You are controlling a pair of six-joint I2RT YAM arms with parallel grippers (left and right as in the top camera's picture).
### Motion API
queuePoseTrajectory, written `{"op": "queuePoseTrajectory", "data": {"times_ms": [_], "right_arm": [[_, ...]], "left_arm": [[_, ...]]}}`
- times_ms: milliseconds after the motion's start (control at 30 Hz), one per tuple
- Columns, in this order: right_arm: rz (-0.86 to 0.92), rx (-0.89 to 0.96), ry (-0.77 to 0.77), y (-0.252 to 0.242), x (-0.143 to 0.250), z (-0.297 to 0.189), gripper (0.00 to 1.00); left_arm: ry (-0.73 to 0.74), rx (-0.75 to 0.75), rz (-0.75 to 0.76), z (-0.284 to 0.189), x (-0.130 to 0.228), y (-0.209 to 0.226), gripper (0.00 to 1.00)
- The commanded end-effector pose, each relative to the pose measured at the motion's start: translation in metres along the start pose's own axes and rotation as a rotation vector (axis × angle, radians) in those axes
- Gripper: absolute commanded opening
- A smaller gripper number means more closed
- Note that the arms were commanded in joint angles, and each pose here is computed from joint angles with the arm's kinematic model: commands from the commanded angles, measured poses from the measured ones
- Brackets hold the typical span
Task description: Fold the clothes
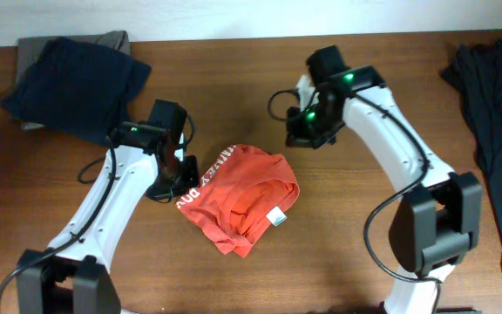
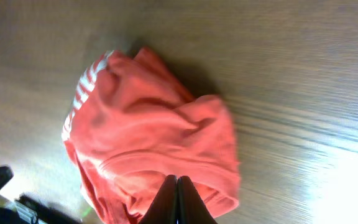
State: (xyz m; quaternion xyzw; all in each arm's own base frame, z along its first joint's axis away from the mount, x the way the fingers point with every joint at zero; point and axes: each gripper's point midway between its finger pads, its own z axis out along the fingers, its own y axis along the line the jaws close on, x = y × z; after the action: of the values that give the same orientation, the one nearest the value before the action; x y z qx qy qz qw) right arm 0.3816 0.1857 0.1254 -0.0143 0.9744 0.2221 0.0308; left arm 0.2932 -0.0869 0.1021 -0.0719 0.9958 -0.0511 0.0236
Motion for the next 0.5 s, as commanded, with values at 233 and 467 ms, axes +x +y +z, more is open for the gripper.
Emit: {"op": "queuePoseTrajectory", "data": {"times_ms": [233,467], "right_arm": [[-0.072,-0.147,0.194,0.037,0.027,0.084,0.04],[-0.046,-0.148,0.227,0.025,0.026,0.109,0.04]], "left_arm": [[0.168,0.165,0.031,0.061,0.033,-0.039,0.01],[0.194,0.167,0.026,0.089,0.05,-0.032,0.01]]}}
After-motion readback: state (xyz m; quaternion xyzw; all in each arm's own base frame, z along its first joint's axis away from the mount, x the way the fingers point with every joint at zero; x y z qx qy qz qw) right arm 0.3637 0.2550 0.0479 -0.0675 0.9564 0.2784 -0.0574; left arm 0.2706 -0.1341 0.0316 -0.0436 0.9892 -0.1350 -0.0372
